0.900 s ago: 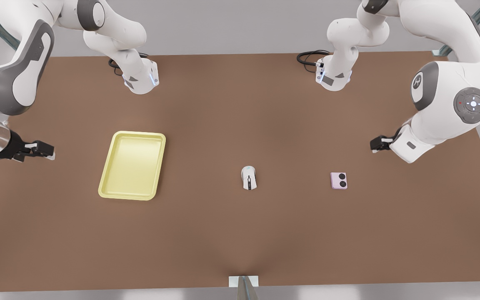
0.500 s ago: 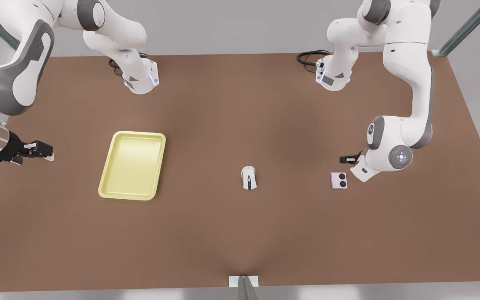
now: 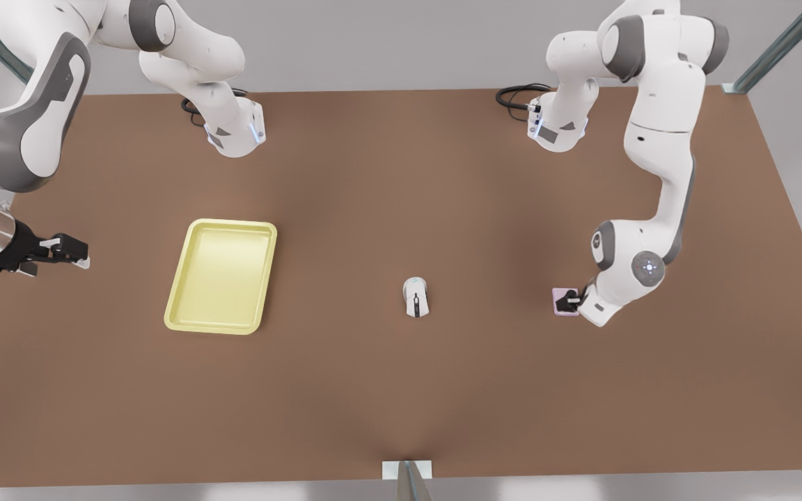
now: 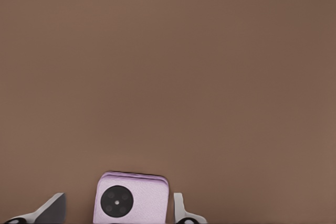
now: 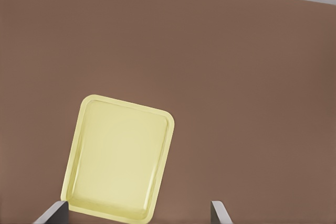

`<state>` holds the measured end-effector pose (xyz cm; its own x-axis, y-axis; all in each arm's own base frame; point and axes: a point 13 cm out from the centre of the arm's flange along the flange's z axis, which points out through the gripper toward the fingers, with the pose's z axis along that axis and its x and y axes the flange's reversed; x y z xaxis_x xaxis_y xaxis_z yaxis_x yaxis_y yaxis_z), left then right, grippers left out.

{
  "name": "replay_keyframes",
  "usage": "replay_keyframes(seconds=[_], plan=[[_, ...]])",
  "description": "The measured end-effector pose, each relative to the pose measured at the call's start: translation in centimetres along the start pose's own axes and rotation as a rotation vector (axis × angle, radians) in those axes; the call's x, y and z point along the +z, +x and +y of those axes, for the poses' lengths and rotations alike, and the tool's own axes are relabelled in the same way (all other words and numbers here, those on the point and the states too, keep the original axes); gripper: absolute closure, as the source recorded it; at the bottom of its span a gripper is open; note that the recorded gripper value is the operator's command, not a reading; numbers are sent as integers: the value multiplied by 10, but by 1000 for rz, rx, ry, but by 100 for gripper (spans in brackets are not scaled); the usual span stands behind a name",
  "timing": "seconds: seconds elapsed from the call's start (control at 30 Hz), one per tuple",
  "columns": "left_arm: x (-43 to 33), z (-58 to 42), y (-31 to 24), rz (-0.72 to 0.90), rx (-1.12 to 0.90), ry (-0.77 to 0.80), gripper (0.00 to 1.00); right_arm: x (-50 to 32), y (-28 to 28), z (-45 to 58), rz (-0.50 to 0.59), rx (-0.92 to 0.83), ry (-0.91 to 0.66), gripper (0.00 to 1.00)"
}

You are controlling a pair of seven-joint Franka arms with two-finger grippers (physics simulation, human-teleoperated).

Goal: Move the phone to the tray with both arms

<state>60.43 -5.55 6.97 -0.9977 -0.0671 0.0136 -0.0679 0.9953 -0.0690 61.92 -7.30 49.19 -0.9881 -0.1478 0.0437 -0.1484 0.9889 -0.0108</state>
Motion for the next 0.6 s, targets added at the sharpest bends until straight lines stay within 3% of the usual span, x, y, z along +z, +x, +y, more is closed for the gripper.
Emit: replay_keyframes(seconds=[0.6], plan=[[22,4,19,-5,73,-10,0,0,0,0,0,-16,-1,0]])
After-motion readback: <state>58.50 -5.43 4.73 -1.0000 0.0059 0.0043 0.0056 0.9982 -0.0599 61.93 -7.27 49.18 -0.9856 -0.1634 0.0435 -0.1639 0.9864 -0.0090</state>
